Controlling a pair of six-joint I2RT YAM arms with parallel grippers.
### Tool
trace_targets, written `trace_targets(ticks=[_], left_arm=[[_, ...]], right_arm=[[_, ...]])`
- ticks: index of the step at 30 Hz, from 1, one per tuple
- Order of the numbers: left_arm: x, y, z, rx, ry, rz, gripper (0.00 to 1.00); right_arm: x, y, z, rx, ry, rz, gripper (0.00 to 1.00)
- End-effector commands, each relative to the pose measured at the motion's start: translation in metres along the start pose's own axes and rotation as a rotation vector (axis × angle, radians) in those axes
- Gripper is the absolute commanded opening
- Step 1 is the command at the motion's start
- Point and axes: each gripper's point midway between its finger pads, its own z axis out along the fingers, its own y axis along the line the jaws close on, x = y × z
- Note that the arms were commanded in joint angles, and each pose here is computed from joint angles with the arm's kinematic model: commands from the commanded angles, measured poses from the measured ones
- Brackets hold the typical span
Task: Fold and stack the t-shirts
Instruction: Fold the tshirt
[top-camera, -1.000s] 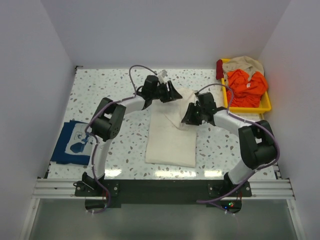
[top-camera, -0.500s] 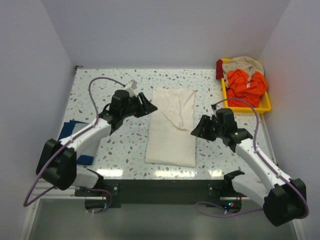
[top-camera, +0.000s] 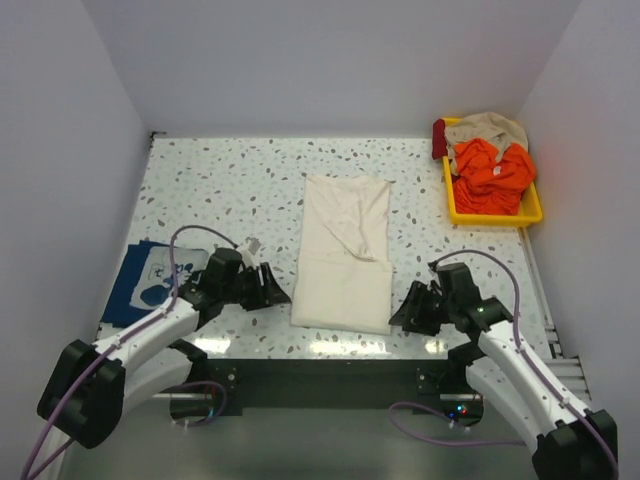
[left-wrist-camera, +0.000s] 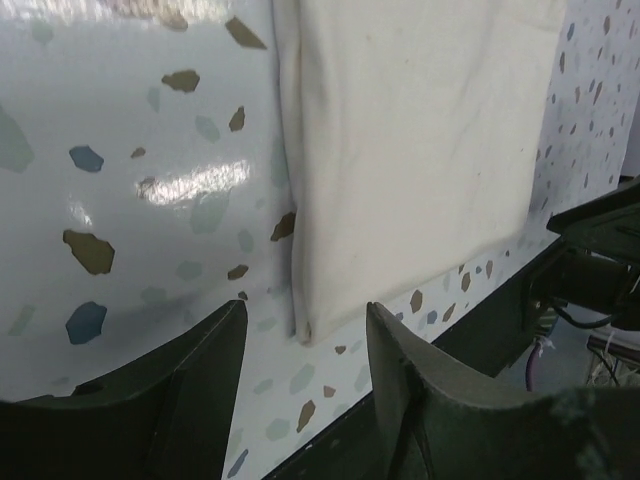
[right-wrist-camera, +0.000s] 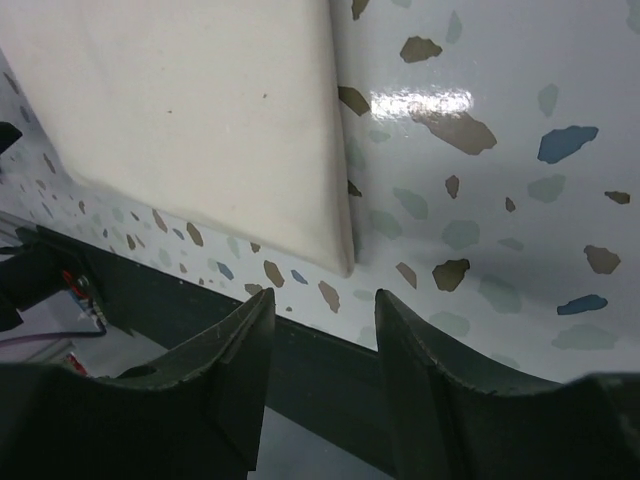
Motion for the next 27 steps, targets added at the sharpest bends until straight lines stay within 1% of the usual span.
trace_targets(ticks=[1, 2, 8, 19, 24, 25, 27], left_arm=[[0.023, -0.004, 0.001, 0.082, 0.071, 0.021, 0.56], [0.031, 0.002, 0.002, 0.074, 0.086, 0.009, 0.55], [0.046, 0.007, 0.001, 0.069, 0.114, 0.004, 0.54], [0.059, 0.016, 0.006, 0.051, 0.134, -0.019, 0.54], [0.064, 0.017, 0.010, 0.037, 0.146, -0.021, 0.54], [0.061, 0.011, 0.012, 0.059, 0.131, -0.006, 0.54], [0.063, 0.012, 0.013, 0.049, 0.136, -0.003, 0.56]], right_arm=[[0.013, -0.001, 0.007, -0.021, 0.064, 0.047, 0.48], [0.016, -0.004, 0.010, -0.017, 0.076, 0.053, 0.46], [0.020, -0.010, 0.017, -0.007, 0.092, 0.057, 0.45], [0.025, -0.016, 0.027, -0.014, 0.104, 0.077, 0.43], [0.022, -0.016, 0.030, -0.016, 0.082, 0.087, 0.41], [0.022, -0.018, 0.031, -0.012, 0.079, 0.094, 0.41], [0.022, -0.020, 0.033, -0.007, 0.075, 0.097, 0.40]])
